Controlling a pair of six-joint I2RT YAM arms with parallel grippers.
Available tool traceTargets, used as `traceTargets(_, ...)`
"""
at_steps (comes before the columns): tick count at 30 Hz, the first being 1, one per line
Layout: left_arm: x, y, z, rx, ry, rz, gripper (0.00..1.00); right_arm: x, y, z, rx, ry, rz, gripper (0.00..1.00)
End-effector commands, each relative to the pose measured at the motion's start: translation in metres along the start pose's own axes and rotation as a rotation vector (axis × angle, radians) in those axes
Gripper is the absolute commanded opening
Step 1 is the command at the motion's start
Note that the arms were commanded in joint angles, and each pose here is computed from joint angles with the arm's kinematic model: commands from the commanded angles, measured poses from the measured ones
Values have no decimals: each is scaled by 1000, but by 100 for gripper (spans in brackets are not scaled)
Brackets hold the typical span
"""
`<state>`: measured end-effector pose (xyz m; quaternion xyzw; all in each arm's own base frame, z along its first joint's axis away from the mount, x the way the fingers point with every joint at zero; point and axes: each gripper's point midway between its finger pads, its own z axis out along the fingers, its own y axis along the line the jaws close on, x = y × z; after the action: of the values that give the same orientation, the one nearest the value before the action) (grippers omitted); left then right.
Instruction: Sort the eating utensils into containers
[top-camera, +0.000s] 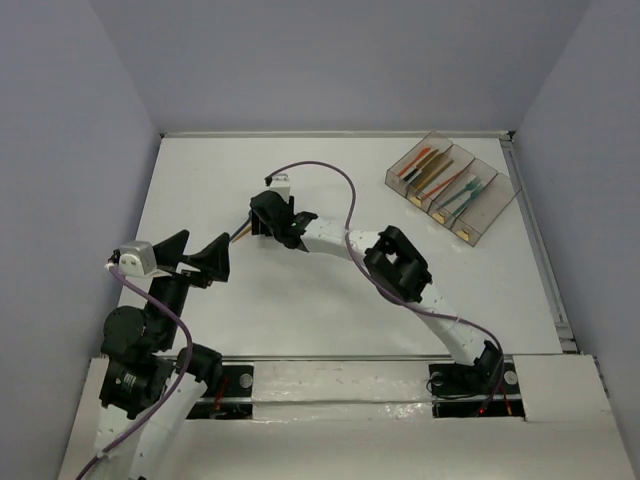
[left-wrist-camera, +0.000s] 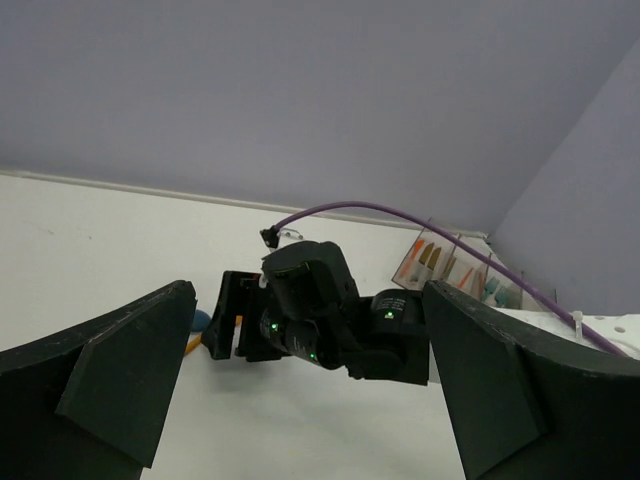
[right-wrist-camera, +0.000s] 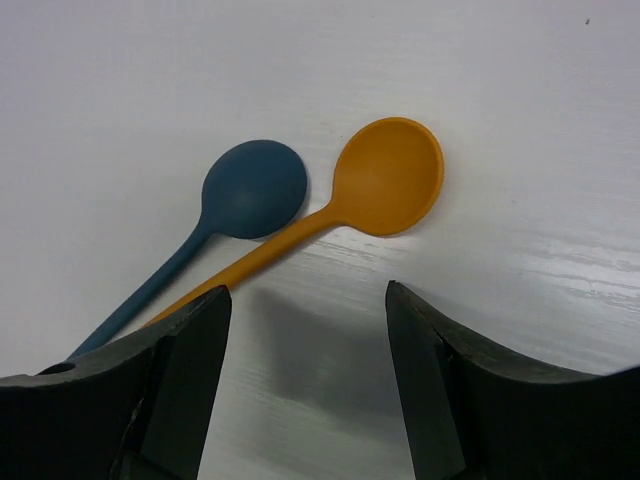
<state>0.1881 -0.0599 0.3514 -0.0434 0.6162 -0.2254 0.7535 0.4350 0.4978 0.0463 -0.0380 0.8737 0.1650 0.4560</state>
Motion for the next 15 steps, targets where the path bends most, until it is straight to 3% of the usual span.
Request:
traceTargets(1,-6,-4,3,18,-25,2,99,-9,-19,1,47,13,87,69)
traceTargets(8,-6,-5,5,22,-22,3,99,-7,-58,8,71,25,160,68)
traceTargets(15,-3,-5,7,21,-13,5,99,-17,-59,24,-81,30,229,59)
